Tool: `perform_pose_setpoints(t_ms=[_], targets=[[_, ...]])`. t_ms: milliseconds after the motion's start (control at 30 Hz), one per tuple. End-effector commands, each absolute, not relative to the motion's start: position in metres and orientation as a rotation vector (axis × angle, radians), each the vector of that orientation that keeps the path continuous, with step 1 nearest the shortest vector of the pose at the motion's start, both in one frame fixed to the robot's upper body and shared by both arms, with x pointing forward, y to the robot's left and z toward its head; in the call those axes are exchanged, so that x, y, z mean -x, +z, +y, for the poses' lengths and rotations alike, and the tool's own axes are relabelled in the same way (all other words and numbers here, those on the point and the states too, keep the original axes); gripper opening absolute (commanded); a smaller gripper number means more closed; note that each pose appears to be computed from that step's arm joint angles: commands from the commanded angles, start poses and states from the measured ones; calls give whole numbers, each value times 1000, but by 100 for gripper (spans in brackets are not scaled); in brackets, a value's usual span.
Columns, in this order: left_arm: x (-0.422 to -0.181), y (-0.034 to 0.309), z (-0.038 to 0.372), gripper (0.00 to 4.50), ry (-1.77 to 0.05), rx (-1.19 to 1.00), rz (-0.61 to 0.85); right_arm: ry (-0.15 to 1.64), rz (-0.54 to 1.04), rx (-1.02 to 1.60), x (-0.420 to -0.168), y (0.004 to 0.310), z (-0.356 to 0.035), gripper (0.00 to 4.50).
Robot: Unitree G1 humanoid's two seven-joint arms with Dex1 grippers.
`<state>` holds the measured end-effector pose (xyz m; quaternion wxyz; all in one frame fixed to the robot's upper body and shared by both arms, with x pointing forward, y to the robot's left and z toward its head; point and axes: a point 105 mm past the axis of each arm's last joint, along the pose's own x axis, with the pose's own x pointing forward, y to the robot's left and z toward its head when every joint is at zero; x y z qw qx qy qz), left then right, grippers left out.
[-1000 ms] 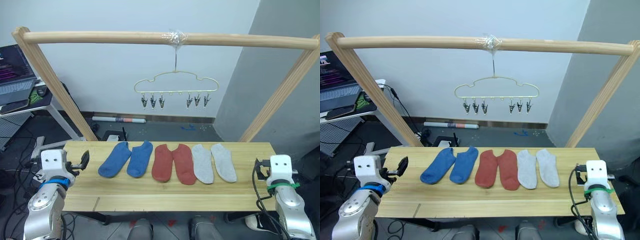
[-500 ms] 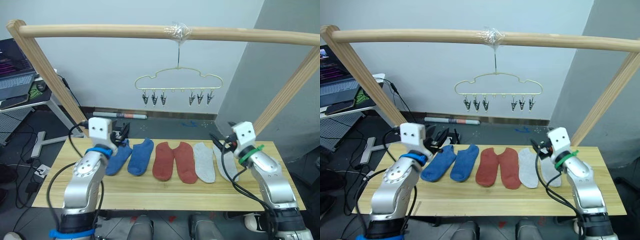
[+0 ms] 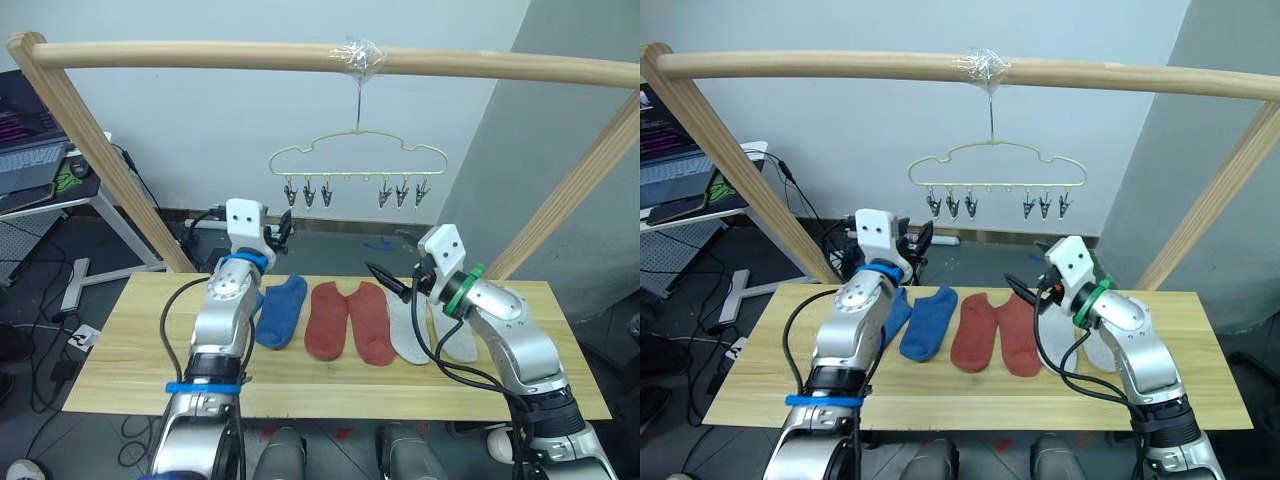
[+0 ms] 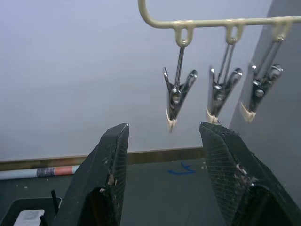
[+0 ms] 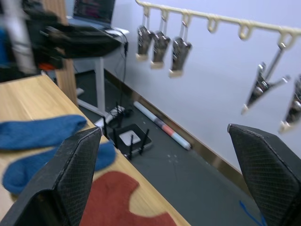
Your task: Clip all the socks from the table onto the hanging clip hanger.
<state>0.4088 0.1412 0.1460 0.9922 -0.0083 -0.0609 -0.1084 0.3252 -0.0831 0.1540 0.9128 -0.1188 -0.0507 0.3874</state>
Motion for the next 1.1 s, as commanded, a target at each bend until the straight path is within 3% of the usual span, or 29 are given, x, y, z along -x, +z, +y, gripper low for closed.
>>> perform_pose_setpoints(t_ms=[33, 500, 1100], targets=[[-416, 157, 138, 244, -207, 18, -181, 828, -173, 246, -318, 176, -76, 450], [-434, 172, 141, 244, -180, -3, -240, 830, -179, 248, -318, 188, -76, 450], [-429, 166, 146, 244, -181, 6, -236, 807, -186, 240, -320, 195, -79, 450]])
